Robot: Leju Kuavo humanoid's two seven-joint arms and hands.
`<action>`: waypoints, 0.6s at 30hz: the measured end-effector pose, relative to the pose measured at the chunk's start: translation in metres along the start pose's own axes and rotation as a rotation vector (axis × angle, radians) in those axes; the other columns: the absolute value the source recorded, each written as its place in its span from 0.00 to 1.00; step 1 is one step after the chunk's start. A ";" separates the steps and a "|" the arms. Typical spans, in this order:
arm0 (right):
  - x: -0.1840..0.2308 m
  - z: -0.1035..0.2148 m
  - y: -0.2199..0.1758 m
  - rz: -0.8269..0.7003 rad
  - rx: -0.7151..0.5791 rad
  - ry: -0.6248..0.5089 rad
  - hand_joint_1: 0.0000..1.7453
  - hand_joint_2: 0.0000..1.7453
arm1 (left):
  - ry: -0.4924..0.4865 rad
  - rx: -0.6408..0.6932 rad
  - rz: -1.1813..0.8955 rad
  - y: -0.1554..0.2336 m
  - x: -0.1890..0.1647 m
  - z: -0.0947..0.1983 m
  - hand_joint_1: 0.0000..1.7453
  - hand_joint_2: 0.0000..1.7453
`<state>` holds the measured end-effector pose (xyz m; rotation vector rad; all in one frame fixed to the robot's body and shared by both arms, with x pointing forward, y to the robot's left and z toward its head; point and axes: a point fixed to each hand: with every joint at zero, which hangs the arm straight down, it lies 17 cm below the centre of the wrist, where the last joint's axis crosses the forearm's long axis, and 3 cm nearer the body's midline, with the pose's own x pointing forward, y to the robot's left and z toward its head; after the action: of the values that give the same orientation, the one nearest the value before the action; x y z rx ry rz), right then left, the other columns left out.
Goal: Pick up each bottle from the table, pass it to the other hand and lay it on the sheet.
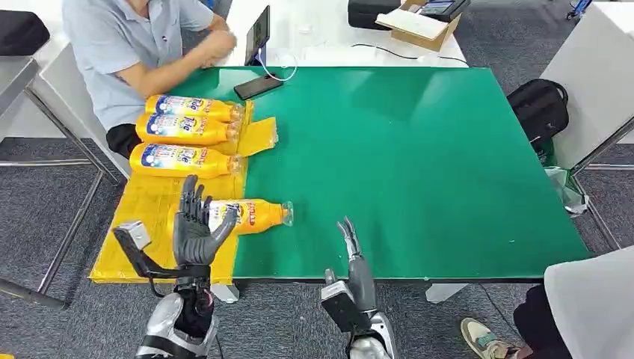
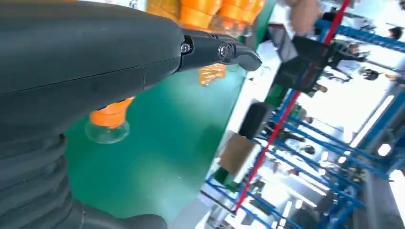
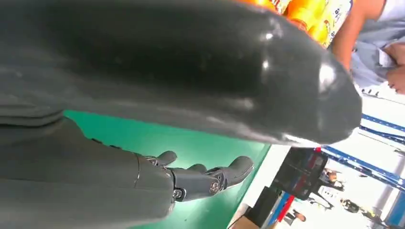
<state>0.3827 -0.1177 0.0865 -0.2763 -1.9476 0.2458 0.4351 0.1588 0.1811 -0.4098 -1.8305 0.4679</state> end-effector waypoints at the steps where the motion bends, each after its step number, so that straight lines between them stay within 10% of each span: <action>1: 0.000 0.000 -0.001 0.006 -0.007 0.000 0.00 0.00 | -0.003 0.010 0.022 0.002 0.003 0.001 0.00 1.00; 18: 0.026 -0.009 -0.053 -0.083 -0.238 0.004 0.00 0.00 | -0.091 0.080 -0.352 0.015 -0.005 0.073 0.00 1.00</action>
<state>0.3768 -0.1598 0.1281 -0.3503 -1.9804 -0.0418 0.3677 0.1614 0.1496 -0.0083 -1.9148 0.3186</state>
